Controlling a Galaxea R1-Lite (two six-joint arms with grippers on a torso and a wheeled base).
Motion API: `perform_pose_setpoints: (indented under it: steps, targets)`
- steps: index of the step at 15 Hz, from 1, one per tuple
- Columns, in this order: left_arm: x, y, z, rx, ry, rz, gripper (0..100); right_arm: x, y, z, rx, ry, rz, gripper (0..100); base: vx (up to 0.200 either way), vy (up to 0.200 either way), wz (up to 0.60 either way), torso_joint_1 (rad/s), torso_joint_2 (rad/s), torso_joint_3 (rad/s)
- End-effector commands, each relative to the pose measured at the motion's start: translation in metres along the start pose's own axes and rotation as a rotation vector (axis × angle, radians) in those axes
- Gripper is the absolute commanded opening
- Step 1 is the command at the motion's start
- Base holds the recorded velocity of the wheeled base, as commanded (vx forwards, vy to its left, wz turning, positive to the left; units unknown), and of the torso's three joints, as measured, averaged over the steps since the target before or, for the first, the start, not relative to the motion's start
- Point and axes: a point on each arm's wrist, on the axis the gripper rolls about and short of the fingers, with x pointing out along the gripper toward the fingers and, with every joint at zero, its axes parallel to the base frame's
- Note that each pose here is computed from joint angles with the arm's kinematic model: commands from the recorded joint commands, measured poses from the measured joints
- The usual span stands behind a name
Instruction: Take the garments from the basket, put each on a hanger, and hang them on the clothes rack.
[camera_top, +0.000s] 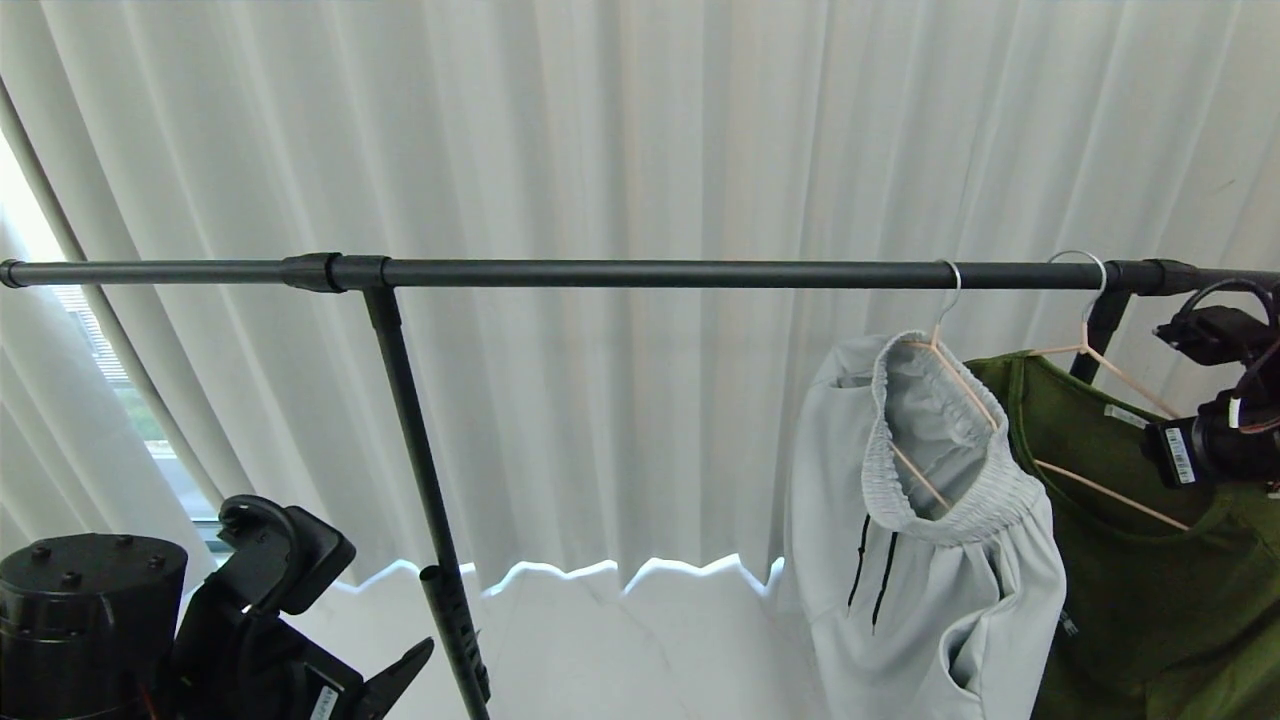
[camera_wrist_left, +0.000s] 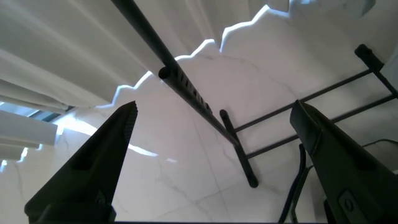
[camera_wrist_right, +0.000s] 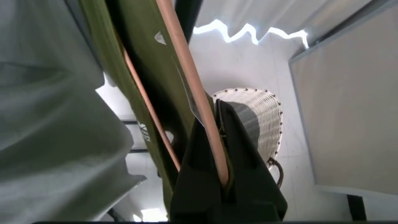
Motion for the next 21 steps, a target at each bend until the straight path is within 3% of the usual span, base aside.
perform_pose_setpoints:
  steps: [1,2,5,9,11,16,18,21]
  targets:
    - [0.0,0.0,0.0,0.0,-0.001,0.0,100,0.0,0.002,0.0,-0.005,0.002,0.006,0,0.0,0.0,0.0,0.0,0.0,0.0]
    - [0.0,0.0,0.001,0.0,-0.002,0.0,100,0.0,0.002,0.0,-0.004,0.0,0.006,100,0.0,0.0,0.0,0.0,0.0,0.0]
    - [-0.001,0.001,0.0,-0.004,-0.005,0.007,100,-0.017,0.003,0.0,0.0,-0.042,0.005,100,0.0,0.0,0.0,0.0,0.0,0.0]
    - [0.001,0.014,-0.001,-0.059,-0.015,0.084,100,-0.068,0.01,-0.011,0.031,-0.158,0.021,100,0.0,0.0,0.0,0.0,0.0,0.0]
    - [-0.002,0.024,-0.007,-0.103,0.0,0.146,100,-0.099,0.011,-0.033,0.034,-0.219,0.02,100,0.0,0.0,0.0,0.0,0.0,0.0]
    - [-0.035,0.025,-0.027,-0.139,-0.085,0.255,100,-0.154,0.014,-0.093,0.035,-0.412,-0.017,100,0.0,0.0,0.0,0.0,0.0,0.0]
    - [-0.048,0.024,-0.044,-0.18,-0.076,0.369,100,-0.164,0.016,-0.119,0.013,-0.458,-0.032,100,0.0,0.0,0.0,0.0,0.0,0.0]
    - [-0.084,0.01,-0.076,-0.232,-0.158,0.56,100,-0.174,0.021,-0.171,-0.038,-0.502,-0.135,100,0.0,0.0,0.0,0.0,0.0,0.0]
